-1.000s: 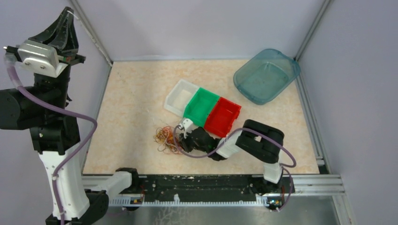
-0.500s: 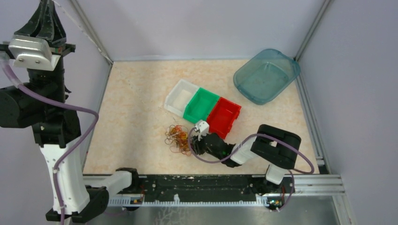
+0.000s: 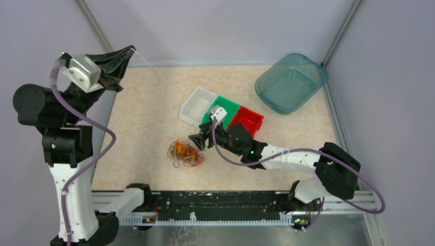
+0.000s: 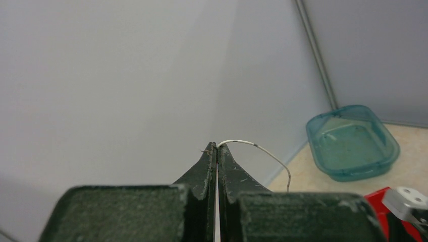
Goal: Untangle the cables
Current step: Untie the cable.
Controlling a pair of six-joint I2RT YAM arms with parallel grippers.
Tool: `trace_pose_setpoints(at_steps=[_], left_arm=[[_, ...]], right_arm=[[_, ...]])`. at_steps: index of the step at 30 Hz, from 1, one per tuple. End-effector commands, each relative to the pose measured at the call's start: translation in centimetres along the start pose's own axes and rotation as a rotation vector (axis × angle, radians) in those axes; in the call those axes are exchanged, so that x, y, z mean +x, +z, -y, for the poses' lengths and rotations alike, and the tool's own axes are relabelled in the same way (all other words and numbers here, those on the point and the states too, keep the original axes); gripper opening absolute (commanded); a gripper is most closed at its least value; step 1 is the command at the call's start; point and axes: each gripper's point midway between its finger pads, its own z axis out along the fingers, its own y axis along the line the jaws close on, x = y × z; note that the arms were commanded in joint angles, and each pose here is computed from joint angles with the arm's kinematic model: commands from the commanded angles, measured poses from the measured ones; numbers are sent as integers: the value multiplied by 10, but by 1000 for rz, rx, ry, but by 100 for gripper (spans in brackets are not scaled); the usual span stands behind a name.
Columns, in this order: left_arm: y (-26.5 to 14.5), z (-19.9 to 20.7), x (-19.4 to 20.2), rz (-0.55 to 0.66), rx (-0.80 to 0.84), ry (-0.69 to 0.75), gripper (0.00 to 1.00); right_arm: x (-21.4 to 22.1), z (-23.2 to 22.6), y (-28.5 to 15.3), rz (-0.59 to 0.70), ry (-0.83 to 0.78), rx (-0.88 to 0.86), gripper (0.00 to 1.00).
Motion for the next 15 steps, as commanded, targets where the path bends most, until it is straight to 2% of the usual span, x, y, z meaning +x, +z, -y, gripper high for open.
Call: trace_pose_setpoints(at_steps=[1,4,8,13,15], left_arm=[[-6,30,2,-5,126,-93,2],[-7,34,4,-6,143,-105,2],[-9,37,4,-10,150,-112,2],[-11,36,7,-18,139,-98,2],[-11,35,8,-15,134,-93,1]], right_arm=[[-65,-39,11,90,-31,-173,64],[-74,-53,23,101,-10,-228,63],[-79,-54,38,99,-71,-233,64],[-87,-91,35,75,-96,-458,68],[-84,-97,37,53,-95,-499,70]])
